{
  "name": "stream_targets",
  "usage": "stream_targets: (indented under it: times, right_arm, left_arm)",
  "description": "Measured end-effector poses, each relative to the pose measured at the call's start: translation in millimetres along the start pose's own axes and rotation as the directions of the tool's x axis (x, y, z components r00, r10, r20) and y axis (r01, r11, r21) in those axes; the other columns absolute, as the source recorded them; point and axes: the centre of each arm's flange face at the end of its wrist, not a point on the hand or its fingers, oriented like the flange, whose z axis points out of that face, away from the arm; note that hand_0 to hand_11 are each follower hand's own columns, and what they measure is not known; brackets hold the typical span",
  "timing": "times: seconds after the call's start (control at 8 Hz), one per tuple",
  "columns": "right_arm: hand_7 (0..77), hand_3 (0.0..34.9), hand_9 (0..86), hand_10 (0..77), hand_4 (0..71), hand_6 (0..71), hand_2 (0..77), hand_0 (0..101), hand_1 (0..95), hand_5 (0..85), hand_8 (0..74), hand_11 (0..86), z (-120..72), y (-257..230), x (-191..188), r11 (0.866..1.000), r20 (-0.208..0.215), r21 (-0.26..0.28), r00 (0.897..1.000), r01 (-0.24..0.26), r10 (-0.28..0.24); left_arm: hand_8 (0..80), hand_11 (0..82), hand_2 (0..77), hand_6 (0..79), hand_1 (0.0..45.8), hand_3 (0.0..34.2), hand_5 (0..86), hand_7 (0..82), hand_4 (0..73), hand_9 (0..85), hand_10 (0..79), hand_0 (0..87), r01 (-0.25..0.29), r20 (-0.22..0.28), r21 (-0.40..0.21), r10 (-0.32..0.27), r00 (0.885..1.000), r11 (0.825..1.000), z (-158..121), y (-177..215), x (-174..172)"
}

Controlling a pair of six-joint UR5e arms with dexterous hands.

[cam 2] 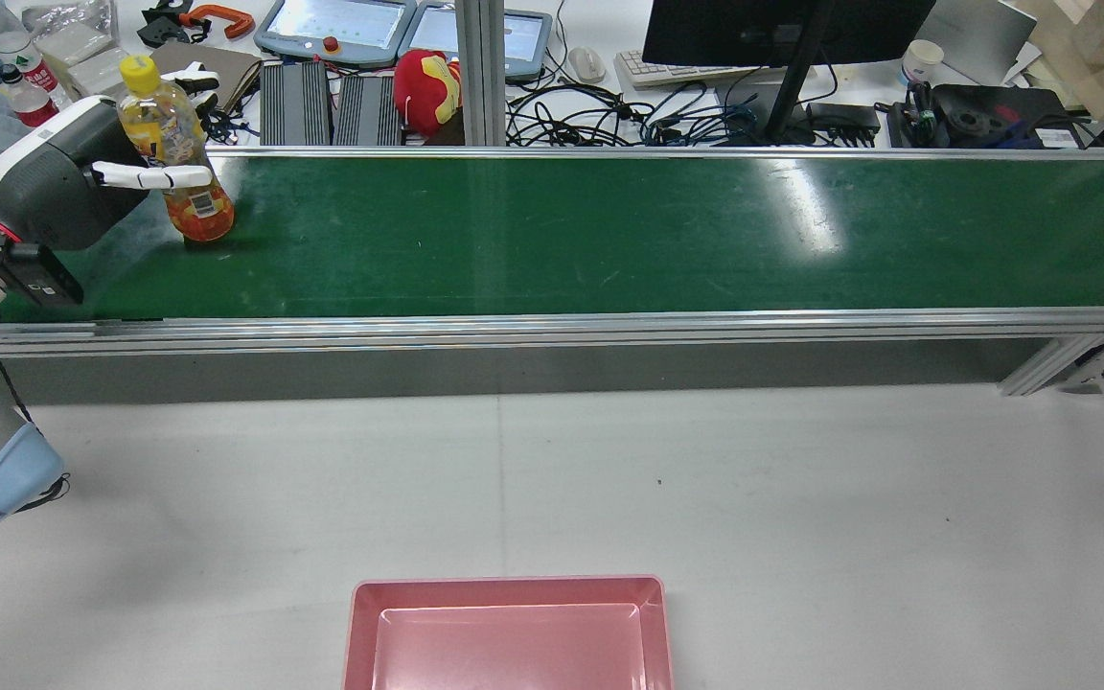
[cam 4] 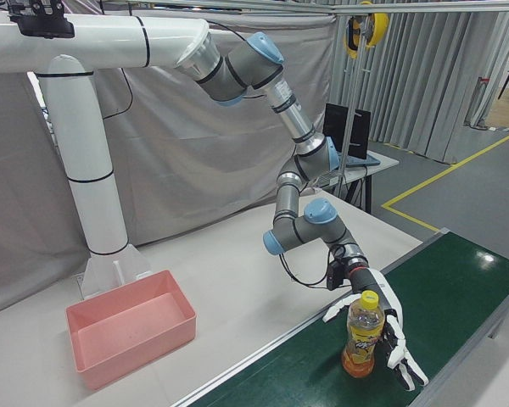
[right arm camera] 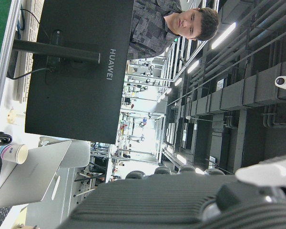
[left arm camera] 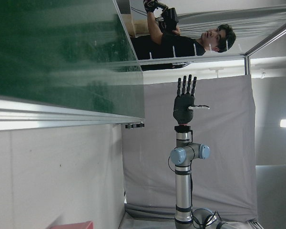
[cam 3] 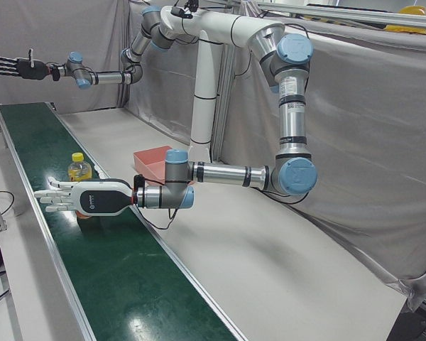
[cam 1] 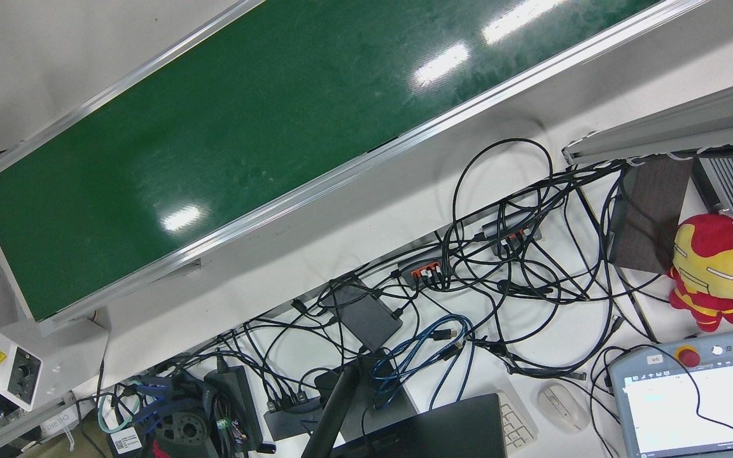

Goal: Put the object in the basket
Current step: 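Close the left hand fingers around the bottle, then lift the bottle off the conveyor and carry it over the pink tray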

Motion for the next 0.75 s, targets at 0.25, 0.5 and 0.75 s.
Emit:
stream_targets:
  times: [0.25, 0.5, 0.75]
  right_arm:
    - [0.5, 0.2, 0.0, 0.0, 0.0, 0.0, 0.0, 0, 0.0, 0.0, 0.0, 0.0, 0.1, 0, 0, 1.0, 0.0, -0.001, 1.0, 0.0, 0.0]
    - [0.5, 0.3, 0.0, 0.0, 0.0, 0.0, 0.5, 0, 0.0, 0.0, 0.0, 0.0, 0.2, 1, 0, 1.0, 0.0, -0.002, 1.0, 0.0, 0.0]
    - [0.5, 0.2, 0.0, 0.0, 0.0, 0.0, 0.0, 0, 0.0, 0.0, 0.0, 0.0, 0.4, 2, 0, 1.0, 0.0, -0.003, 1.0, 0.0, 0.0]
  left_arm:
    - [19.1, 27.3, 42.0, 4.9, 24.0, 0.1, 49.1, 1.1, 19.6, 26.2, 19.1, 56.3, 0.046, 0.002, 0.021, -0.046, 0.999, 0.999, 3, 5, 0]
    - [55.6, 52.9, 52.4, 47.5, 14.7, 0.0, 51.3, 48.5, 46.9, 55.1, 49.1, 76.6, 0.061, 0.005, 0.026, -0.061, 0.998, 0.998, 5, 11, 2]
    - [63.3, 53.5, 52.9, 60.0, 12.5, 0.0, 49.6, 54.5, 53.5, 55.6, 55.6, 79.5, 0.077, 0.038, -0.028, -0.076, 0.996, 0.997, 5, 67, -4]
